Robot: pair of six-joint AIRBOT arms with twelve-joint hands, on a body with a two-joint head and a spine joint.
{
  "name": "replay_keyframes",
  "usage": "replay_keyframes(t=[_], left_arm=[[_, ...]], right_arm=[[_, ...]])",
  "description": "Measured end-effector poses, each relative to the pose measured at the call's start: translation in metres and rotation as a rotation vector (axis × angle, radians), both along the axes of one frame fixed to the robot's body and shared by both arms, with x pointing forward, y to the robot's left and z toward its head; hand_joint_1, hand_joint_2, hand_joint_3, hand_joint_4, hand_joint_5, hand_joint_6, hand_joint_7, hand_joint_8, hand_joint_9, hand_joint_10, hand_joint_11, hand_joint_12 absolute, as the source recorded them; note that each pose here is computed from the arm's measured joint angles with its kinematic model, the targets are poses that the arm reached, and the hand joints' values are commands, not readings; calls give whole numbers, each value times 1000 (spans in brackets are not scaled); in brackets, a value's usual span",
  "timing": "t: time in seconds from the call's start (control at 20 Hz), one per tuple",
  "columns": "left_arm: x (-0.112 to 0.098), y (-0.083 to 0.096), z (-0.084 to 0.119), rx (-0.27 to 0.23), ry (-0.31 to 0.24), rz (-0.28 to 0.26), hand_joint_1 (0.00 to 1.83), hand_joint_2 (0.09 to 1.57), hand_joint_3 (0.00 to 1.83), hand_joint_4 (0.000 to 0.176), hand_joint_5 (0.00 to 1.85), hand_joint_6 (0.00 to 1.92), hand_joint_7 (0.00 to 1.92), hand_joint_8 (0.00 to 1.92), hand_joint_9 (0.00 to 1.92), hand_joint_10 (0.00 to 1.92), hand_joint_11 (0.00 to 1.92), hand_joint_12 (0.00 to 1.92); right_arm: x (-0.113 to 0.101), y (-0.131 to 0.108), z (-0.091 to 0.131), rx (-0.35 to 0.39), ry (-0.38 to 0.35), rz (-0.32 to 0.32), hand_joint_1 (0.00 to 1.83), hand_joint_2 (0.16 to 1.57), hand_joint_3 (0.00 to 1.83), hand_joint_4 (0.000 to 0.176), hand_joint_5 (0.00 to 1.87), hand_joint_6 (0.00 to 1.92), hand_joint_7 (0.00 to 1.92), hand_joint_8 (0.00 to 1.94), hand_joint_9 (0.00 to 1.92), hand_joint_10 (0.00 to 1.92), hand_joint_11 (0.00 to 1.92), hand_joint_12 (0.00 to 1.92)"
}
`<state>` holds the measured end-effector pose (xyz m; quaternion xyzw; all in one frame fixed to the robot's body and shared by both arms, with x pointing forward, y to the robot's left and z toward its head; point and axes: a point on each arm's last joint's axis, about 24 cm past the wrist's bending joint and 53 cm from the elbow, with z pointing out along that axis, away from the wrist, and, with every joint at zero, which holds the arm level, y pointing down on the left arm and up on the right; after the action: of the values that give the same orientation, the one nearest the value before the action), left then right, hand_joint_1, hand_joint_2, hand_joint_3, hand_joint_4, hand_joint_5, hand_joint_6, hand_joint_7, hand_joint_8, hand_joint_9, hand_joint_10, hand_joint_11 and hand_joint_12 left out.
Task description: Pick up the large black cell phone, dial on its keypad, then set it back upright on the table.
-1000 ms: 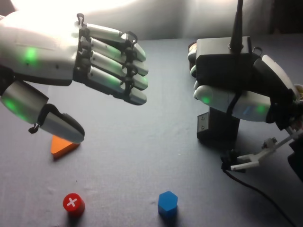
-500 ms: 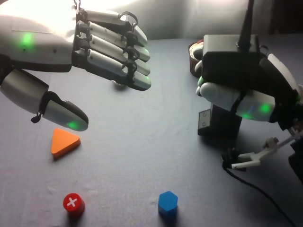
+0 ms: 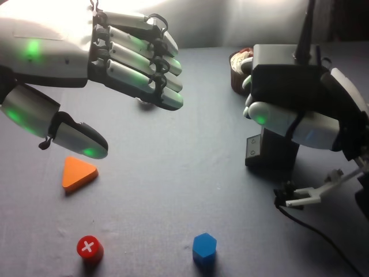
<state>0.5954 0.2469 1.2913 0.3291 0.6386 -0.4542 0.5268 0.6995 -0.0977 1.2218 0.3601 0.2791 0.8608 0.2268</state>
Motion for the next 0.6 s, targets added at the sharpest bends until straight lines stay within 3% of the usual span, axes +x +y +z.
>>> replay_keyframes(t=[0.2,0.25,0.35,0.4,0.45,0.55,0.6], left_arm=[[0,1,1,-2,-5,1,149,1201,0,16,385,0,421,1,361,1,0,709],[0,0,2,-6,-5,0,152,1200,0,17,379,0,425,2,364,2,0,718],[0,0,1,-1,-5,-1,191,1190,0,10,384,1,434,3,384,6,0,760],[0,0,1,-2,-5,-1,152,1196,0,13,367,1,423,1,377,2,0,760],[0,0,2,-2,-6,-1,145,1198,1,12,370,4,426,2,377,2,0,760],[0,0,2,-4,-10,-2,188,1189,0,11,392,9,433,4,373,4,0,743],[0,0,2,-4,-10,-2,205,1188,0,10,400,10,439,5,376,4,0,744]], right_arm=[[-3,-4,-3,8,-4,-3,1372,1129,2,0,946,859,836,1202,966,1207,953,1111],[-3,-5,-4,8,-4,-4,1465,1120,8,0,911,853,832,1193,928,1110,887,1432],[-4,-5,-4,10,-4,-4,1485,1131,2,0,846,964,867,1133,889,1107,824,1550],[-4,-5,-4,10,-5,-3,1484,1148,2,0,823,1025,843,1200,830,1166,778,1581],[-4,-5,-4,10,-4,-4,1383,1168,0,0,803,1107,858,1238,814,1272,693,1192],[-4,-5,-4,10,-5,-4,1355,1182,0,0,739,1207,861,1238,807,1314,704,974],[-4,-6,-4,11,-3,-6,1221,1203,0,0,730,1240,873,1270,760,834,695,955]])
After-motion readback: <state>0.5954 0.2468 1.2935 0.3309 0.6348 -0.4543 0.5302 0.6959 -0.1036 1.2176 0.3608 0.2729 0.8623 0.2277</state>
